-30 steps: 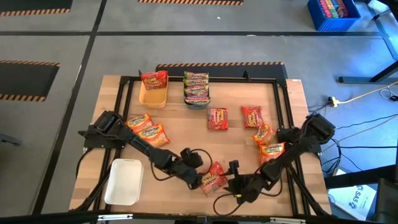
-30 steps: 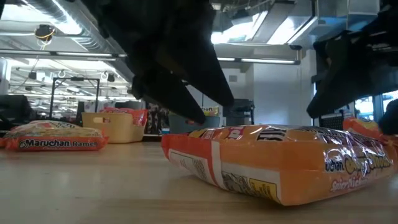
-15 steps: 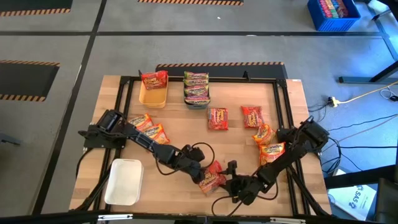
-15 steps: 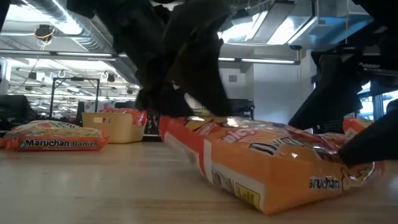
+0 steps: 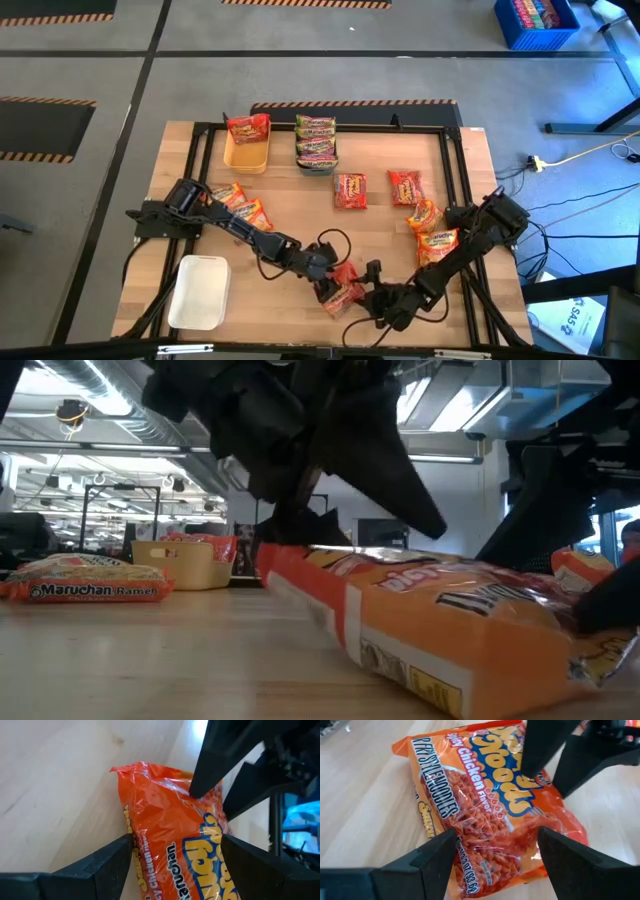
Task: Sort Maruchan noodles
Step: Put the orange noodle pack into the yellow bin
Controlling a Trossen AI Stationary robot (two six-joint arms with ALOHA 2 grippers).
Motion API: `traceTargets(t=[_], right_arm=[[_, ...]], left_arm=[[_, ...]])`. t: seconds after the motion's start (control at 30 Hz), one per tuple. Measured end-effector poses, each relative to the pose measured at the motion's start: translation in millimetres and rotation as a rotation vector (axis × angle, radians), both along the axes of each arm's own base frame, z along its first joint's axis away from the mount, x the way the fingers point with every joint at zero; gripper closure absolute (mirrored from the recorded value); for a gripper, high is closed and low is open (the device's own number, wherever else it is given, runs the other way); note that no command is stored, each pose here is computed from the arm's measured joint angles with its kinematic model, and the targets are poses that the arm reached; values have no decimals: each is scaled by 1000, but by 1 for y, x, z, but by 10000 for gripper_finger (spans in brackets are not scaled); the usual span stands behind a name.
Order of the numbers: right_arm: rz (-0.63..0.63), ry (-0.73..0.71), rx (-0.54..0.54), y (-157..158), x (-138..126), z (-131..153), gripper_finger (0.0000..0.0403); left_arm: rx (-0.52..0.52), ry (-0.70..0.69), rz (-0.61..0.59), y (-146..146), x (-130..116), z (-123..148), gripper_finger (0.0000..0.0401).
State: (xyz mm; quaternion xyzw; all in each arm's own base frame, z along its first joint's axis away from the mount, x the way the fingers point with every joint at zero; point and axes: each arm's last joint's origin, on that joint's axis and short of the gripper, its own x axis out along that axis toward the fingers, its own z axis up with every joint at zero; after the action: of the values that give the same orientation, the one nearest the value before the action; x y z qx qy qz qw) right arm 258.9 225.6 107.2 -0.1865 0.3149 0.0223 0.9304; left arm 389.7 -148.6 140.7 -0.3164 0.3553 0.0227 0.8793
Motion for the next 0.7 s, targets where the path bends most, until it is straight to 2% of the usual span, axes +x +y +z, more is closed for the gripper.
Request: traceTargets(t=[0.23,0.43,0.57,0.7], right_arm=[[3,-1,4,0,0,0,139],[5,0,4,0,0,0,139],[-17,-11,-12,-2,1,0,139],[-18,-11,-15,-2,1,0,139]], left_arm=[[-20,15,-42,0,0,-2,115],[10,1,-77,-1,0,-1,123],[59,93,-29,2,-6,-8,124],[43,107,-47,1,-7,-8,124]])
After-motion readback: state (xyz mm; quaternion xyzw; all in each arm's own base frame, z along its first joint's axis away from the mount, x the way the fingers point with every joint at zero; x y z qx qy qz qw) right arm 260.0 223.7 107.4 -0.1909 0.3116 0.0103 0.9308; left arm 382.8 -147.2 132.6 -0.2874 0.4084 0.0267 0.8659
